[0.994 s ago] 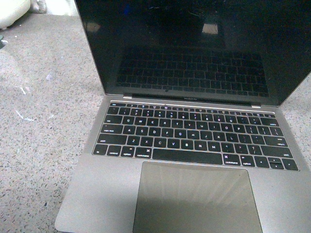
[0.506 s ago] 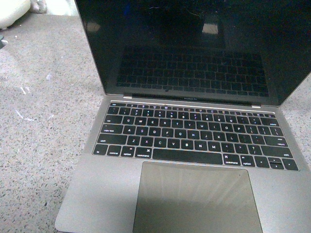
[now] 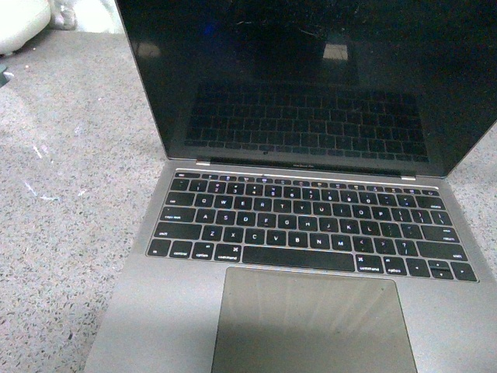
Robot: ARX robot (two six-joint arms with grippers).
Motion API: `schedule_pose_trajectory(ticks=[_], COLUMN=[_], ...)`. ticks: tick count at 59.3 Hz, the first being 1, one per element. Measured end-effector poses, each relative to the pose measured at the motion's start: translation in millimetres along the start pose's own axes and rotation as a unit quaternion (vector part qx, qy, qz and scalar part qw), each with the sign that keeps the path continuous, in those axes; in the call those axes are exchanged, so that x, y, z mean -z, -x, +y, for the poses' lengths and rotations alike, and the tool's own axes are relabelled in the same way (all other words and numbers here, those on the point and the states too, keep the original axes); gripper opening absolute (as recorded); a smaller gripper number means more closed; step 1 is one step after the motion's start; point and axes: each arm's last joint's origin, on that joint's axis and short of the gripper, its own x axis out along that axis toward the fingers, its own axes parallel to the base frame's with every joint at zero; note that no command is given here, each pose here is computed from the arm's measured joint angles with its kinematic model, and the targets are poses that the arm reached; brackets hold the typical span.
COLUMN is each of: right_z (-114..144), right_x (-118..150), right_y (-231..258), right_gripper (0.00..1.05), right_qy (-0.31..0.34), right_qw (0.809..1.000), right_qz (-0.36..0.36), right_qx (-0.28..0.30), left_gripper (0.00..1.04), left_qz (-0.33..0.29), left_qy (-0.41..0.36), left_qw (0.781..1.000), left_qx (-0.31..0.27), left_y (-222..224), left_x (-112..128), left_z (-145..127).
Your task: Close laptop
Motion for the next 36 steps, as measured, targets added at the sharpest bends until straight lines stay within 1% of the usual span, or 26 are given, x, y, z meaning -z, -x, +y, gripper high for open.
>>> schedule_pose_trajectory(ticks=[9,16,18,21,29,36], right_z=[6.6,9.7,9.9,10.8,18.0,25.3], right_x=[-15.7,-30.3,-35.2,-44.8,-78.5,-101.9], right_y=[2.4,3.6,3.8,2.2,-14.8,-37.4], right_gripper=[0.01,0.01,0.01,0.01,0.01,0.01], right_qy=[0.030,0.056,0.061,0.072,0.117,0.160], right_qw=[0.999,0.996,0.995,0.993,0.983,0.971], right_qz=[-0.026,-0.034,-0.037,-0.049,-0.086,-0.087], right_qx=[-0.031,-0.060,-0.064,-0.075,-0.115,-0.154], left_gripper=[0.04,0.04,0.04,0.04,0.04,0.04], left_qz=[-0.006,-0.017,-0.026,-0.032,-0.050,-0.066], left_qy=[0.001,0.000,-0.002,-0.005,-0.026,-0.066], left_qw=[1.000,0.999,0.999,0.998,0.994,0.989], left_qx=[0.012,0.029,0.039,0.051,0.091,0.117], left_y=[2.5,4.3,3.8,3.0,-2.9,-16.8], left_x=[-9.0,-25.7,-36.4,-45.2,-81.2,-110.8], left_z=[-5.3,-13.7,-19.8,-25.5,-52.6,-76.9])
